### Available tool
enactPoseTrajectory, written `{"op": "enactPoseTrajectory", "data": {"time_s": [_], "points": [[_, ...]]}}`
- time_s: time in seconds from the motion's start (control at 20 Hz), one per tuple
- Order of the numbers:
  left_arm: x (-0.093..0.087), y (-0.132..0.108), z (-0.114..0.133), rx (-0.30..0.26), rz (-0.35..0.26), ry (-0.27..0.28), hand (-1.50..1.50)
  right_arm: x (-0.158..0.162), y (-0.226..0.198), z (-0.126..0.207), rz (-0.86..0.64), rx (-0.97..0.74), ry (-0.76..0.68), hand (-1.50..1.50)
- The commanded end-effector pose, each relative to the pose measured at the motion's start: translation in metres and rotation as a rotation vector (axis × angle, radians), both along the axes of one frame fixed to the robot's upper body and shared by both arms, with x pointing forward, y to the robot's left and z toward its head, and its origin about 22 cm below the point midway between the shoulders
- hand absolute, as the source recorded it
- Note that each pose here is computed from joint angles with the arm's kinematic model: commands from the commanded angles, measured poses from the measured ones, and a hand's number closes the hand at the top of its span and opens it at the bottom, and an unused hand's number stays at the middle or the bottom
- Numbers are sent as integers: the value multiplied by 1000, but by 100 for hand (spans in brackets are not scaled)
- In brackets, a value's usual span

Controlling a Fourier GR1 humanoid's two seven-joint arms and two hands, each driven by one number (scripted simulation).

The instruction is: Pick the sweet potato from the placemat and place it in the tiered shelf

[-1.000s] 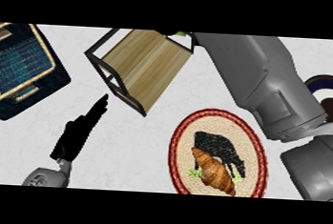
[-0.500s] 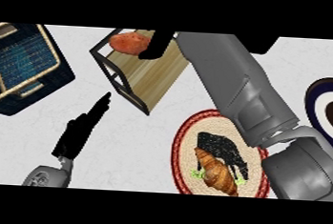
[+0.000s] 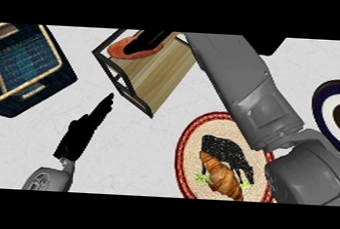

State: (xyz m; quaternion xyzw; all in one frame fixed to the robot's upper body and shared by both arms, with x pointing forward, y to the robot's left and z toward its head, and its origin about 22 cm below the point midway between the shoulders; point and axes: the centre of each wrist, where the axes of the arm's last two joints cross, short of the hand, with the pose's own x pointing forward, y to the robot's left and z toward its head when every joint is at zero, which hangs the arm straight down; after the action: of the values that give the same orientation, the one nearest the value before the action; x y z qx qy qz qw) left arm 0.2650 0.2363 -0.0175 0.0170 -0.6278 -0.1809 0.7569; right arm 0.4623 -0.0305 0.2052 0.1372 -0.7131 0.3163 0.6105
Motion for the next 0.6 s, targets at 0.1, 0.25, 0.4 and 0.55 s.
{"op": "enactPoseTrajectory", "data": {"time_s": [0.1, 0.25, 0.4, 0.55], "points": [[-9, 2, -5, -7, 11, 18, 0, 13, -40, 16, -221, 232, -24, -150], [-9, 3, -6, 0, 14, 5, 0, 22, -82, 45, -367, 311, -71, -150], [2, 4, 6, -5, 18, -11, 0, 26, -113, 36, -489, 305, -48, -150], [6, 2, 6, -6, 23, -25, 0, 28, -163, 38, -575, 257, -41, -150]]}}
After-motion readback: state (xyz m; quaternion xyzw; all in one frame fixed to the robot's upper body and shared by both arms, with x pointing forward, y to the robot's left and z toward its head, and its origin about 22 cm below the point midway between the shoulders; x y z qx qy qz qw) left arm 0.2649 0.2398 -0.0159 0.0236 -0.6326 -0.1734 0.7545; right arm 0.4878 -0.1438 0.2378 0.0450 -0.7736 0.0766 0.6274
